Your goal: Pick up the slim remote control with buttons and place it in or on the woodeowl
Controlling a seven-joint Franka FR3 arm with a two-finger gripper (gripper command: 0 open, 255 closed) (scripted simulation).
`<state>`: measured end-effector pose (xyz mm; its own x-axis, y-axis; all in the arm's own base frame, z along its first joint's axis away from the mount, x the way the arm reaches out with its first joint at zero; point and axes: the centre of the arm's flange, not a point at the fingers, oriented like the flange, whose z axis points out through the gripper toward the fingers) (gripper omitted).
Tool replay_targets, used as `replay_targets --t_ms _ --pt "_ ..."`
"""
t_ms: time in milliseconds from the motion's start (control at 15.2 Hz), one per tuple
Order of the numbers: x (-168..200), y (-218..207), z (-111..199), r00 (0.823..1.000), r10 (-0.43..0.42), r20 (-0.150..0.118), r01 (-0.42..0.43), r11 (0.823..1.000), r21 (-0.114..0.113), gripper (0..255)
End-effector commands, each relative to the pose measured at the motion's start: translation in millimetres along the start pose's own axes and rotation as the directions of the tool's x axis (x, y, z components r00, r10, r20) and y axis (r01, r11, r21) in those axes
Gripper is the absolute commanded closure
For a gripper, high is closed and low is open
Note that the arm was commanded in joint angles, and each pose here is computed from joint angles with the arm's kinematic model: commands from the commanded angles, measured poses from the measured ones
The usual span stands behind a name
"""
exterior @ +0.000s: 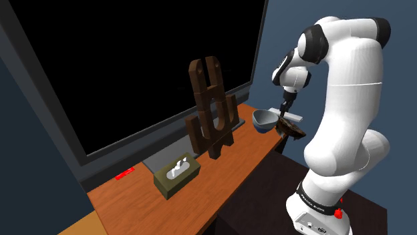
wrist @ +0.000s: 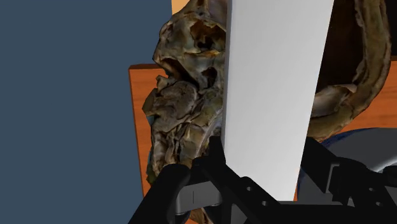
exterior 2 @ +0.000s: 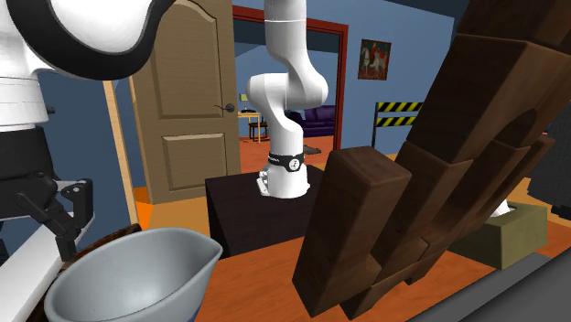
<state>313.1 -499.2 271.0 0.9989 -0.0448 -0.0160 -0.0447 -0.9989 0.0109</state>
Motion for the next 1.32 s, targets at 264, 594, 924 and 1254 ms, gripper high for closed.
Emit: replay_targets --t_ms 264,594,924,1254 --pt "0.3 0.6 4.1 1.0 0.0 0.001 0.0 1.0 0.0 255" --pt "0.2 0.6 4.1 1.0 0.0 0.001 0.0 1.0 0.0 0" --pt "0.3 0.6 -22.3 1.0 0.0 0.001 0.0 1.0 0.0 0" --pt "0.3 0.6 -45.9 1.0 0.0 0.001 0.0 1.0 0.0 0"
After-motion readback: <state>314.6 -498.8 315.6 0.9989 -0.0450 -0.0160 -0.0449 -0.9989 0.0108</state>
